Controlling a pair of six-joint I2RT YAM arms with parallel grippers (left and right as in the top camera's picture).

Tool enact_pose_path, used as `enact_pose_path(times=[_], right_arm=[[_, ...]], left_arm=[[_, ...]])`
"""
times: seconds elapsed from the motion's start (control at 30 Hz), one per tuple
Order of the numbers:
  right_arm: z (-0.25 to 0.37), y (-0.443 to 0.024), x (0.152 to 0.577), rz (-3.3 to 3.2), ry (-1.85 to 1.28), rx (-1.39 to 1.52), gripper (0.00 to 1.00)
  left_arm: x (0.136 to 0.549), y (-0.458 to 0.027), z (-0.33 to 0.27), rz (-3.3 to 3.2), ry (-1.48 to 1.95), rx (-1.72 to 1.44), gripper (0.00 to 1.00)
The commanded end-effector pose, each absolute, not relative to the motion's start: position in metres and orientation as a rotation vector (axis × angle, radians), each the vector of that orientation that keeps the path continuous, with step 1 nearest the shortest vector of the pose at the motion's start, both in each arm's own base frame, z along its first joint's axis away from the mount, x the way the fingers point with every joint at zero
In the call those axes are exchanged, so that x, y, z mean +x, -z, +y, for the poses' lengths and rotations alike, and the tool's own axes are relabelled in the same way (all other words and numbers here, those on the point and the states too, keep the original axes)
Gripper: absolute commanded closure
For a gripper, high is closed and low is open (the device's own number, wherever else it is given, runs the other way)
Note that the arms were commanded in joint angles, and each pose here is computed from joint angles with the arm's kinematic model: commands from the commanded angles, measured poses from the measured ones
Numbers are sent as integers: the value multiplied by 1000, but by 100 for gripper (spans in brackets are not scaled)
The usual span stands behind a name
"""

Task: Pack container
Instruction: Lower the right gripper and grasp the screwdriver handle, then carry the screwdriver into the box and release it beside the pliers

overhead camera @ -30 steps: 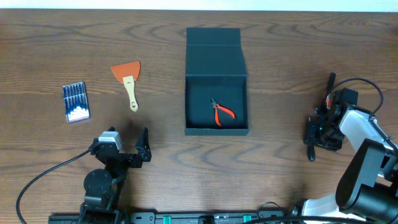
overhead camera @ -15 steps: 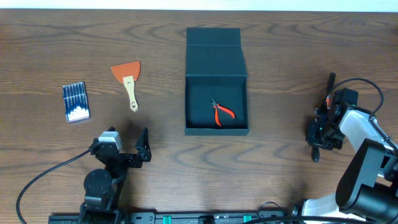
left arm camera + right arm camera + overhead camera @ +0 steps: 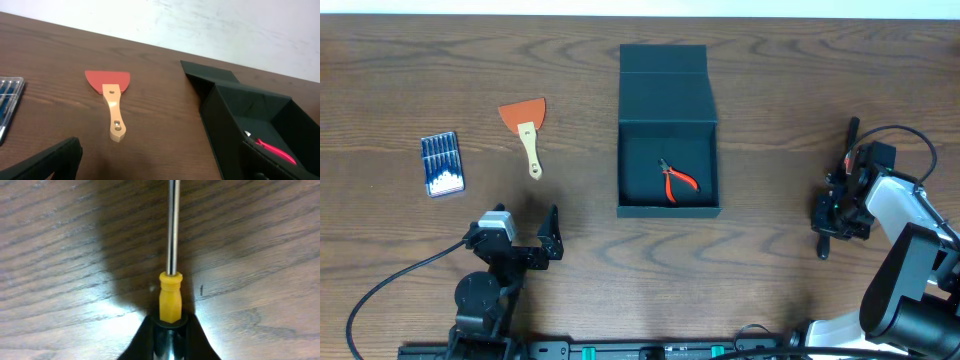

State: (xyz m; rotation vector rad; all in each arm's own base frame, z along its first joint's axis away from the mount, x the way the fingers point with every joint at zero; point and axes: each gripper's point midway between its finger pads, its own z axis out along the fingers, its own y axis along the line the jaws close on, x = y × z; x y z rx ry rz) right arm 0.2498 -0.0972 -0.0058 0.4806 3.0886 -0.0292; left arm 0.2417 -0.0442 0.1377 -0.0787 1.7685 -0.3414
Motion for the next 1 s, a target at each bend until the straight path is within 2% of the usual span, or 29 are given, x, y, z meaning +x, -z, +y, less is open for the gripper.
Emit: enact_pose_path(times=[0.0,0.5,0.8,0.97], right_arm=[[-88,18,242,3121,-63,528,99],[-84,6,253,3102,-62,518,99],[-58,-55,291,3052,-38,292,99],[-19,-114,322,2956,-29,-23,99]], left_arm=[[240,-122,-46,1819,345,-76,1],[240,-122,-46,1819,345,-75,1],[240,-122,-46,1819,345,-75,1],[240,-122,-46,1819,346,-75,1]])
